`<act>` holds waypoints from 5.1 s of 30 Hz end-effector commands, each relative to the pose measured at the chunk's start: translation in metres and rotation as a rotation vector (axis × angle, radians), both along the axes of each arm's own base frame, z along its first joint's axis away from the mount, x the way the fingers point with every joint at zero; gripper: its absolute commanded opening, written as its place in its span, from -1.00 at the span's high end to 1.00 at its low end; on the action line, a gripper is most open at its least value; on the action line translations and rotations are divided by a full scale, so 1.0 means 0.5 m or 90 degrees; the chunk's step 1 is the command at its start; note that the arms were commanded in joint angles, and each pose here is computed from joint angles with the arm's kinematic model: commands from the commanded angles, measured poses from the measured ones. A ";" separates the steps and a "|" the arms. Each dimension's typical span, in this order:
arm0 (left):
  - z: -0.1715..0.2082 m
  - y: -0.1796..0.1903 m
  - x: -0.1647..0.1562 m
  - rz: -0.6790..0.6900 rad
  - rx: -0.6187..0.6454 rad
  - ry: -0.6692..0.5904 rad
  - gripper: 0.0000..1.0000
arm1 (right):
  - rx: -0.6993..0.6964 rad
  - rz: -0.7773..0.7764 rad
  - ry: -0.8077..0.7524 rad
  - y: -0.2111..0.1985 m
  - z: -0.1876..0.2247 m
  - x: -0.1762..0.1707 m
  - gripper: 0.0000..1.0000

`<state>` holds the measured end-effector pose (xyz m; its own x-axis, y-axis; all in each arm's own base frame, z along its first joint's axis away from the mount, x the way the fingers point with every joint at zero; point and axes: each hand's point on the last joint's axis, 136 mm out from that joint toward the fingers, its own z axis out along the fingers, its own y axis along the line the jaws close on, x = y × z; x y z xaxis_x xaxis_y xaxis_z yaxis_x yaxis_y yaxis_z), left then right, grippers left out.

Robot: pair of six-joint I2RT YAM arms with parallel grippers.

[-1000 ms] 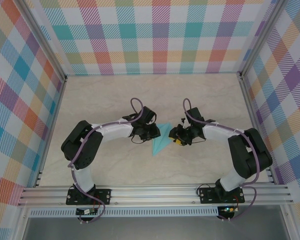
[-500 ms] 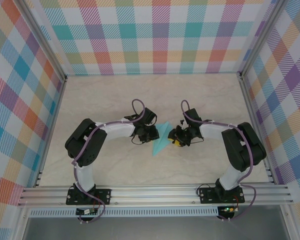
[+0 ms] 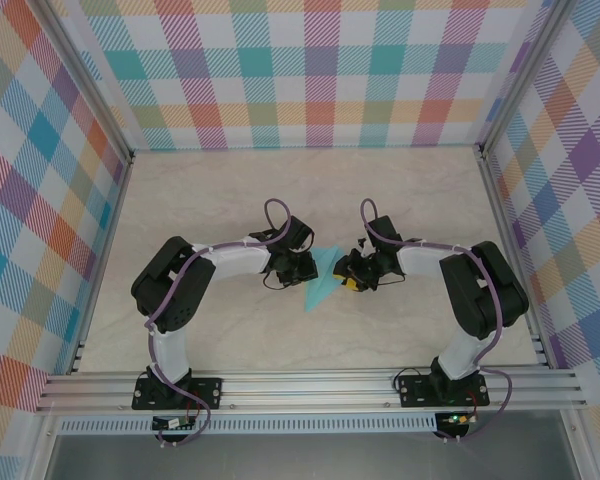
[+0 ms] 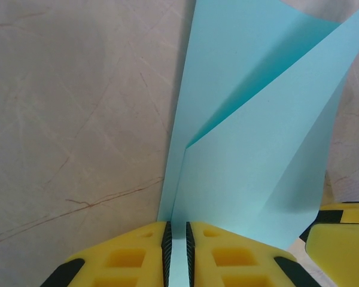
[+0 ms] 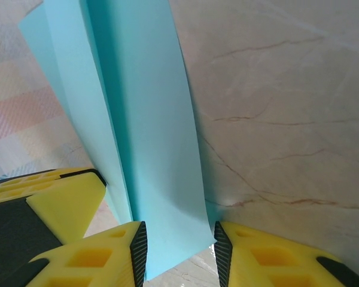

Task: Fold a paper plane with a square sheet of paper (pick it up from the middle)
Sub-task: Turn over the paper at the center of the table.

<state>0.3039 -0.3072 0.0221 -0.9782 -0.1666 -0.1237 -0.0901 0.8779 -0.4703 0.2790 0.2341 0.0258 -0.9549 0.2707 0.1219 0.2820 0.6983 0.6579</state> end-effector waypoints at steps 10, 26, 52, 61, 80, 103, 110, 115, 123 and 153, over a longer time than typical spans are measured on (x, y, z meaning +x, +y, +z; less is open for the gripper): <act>-0.005 0.020 0.013 0.028 -0.005 0.007 0.68 | 0.066 0.021 -0.051 0.041 0.033 0.032 0.26; 0.013 0.021 0.012 0.042 -0.030 0.002 0.70 | 0.091 0.039 -0.070 0.076 0.038 0.064 0.32; 0.134 0.071 -0.007 0.087 -0.077 -0.106 0.55 | 0.055 0.125 -0.154 0.079 0.104 0.076 0.93; 0.193 0.214 -0.075 0.151 -0.002 -0.192 0.41 | -0.183 0.158 -0.215 -0.036 0.203 0.044 0.91; 0.185 0.290 -0.096 0.221 0.035 -0.230 0.12 | -0.668 0.187 -0.156 -0.181 0.260 0.005 0.87; 0.188 0.330 -0.116 0.268 0.038 -0.245 -0.15 | -0.741 0.234 -0.082 -0.114 0.150 0.015 0.84; 0.186 0.332 -0.122 0.272 0.036 -0.238 -0.15 | -0.720 0.257 -0.055 -0.046 0.087 0.012 0.79; 0.187 0.330 -0.122 0.271 0.032 -0.236 -0.17 | -0.682 0.274 -0.037 0.014 0.039 0.003 0.62; 0.182 0.321 -0.122 0.262 0.029 -0.224 -0.19 | -0.511 0.285 -0.066 0.122 0.045 -0.006 0.23; 0.165 0.222 -0.098 0.206 -0.059 -0.165 -0.23 | 0.137 0.048 -0.165 -0.052 0.211 -0.052 0.43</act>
<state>0.2433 -0.1825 0.0888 -0.8182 -0.4585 -0.3469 -0.2381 0.8194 -0.5215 0.2594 0.1775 0.1117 -0.9473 0.2968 -0.1204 0.1311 0.7022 0.6998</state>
